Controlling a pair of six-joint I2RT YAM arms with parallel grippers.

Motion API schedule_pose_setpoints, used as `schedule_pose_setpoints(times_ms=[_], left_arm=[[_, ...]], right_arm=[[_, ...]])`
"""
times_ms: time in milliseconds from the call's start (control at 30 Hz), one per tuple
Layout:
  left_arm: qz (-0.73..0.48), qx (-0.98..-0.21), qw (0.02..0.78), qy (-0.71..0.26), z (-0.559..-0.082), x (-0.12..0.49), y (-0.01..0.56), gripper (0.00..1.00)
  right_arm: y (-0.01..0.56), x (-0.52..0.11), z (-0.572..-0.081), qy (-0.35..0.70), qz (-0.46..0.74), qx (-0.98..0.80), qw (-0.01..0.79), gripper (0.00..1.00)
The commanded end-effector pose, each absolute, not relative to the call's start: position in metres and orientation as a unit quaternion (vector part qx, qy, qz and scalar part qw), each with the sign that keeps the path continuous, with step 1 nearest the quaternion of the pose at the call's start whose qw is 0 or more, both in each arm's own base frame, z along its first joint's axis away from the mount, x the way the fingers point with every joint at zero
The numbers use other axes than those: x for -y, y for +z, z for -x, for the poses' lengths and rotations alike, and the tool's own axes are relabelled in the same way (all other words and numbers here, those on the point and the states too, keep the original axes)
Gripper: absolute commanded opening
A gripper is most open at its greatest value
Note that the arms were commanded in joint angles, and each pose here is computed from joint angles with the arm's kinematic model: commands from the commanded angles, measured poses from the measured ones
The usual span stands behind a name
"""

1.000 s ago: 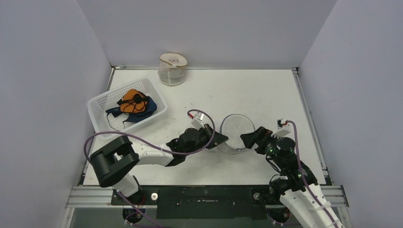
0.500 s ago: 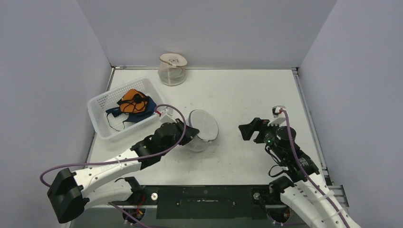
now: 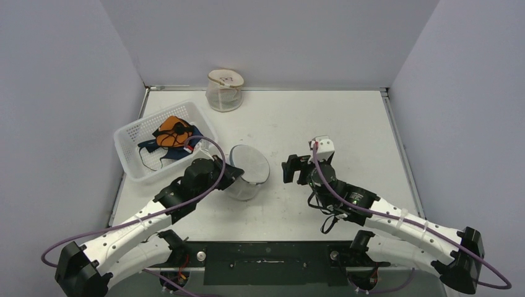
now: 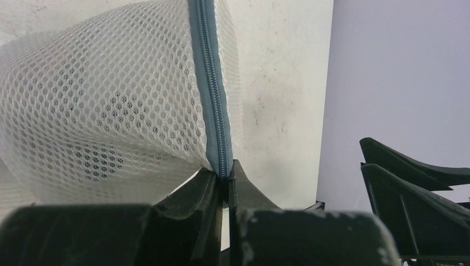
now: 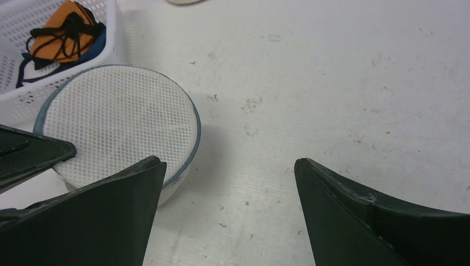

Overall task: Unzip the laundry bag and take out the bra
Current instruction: Unzip the laundry bag at the center of the board.

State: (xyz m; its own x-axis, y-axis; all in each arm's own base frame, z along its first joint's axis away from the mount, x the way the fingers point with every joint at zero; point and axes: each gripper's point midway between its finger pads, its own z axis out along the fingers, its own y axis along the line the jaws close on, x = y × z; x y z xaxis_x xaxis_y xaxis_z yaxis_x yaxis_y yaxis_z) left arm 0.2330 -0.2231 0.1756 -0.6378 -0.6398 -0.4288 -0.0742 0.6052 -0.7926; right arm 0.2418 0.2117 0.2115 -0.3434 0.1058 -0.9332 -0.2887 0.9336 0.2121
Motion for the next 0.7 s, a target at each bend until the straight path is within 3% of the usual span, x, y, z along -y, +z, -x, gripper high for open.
schedule_pose_setpoints(times_ms=[0, 233, 500, 667], left_arm=[[0.199, -0.801, 0.335, -0.455, -0.233, 0.234, 0.185, 0.00], [0.210, -0.773, 0.302, -0.517, -0.236, 0.236, 0.203, 0.00], [0.228, -0.755, 0.257, -0.558, -0.239, 0.242, 0.218, 0.00], [0.244, -0.753, 0.234, -0.565, -0.240, 0.245, 0.210, 0.00]], right_arm=[[0.242, -0.226, -0.240, 0.274, 0.046, -0.751, 0.599, 0.90], [0.214, -0.270, -0.178, 0.467, 0.151, -0.708, 0.508, 0.90], [0.211, -0.283, -0.165, 0.541, 0.138, -0.667, 0.494, 0.98], [0.206, -0.286, -0.172, 0.550, 0.109, -0.668, 0.489, 0.85]])
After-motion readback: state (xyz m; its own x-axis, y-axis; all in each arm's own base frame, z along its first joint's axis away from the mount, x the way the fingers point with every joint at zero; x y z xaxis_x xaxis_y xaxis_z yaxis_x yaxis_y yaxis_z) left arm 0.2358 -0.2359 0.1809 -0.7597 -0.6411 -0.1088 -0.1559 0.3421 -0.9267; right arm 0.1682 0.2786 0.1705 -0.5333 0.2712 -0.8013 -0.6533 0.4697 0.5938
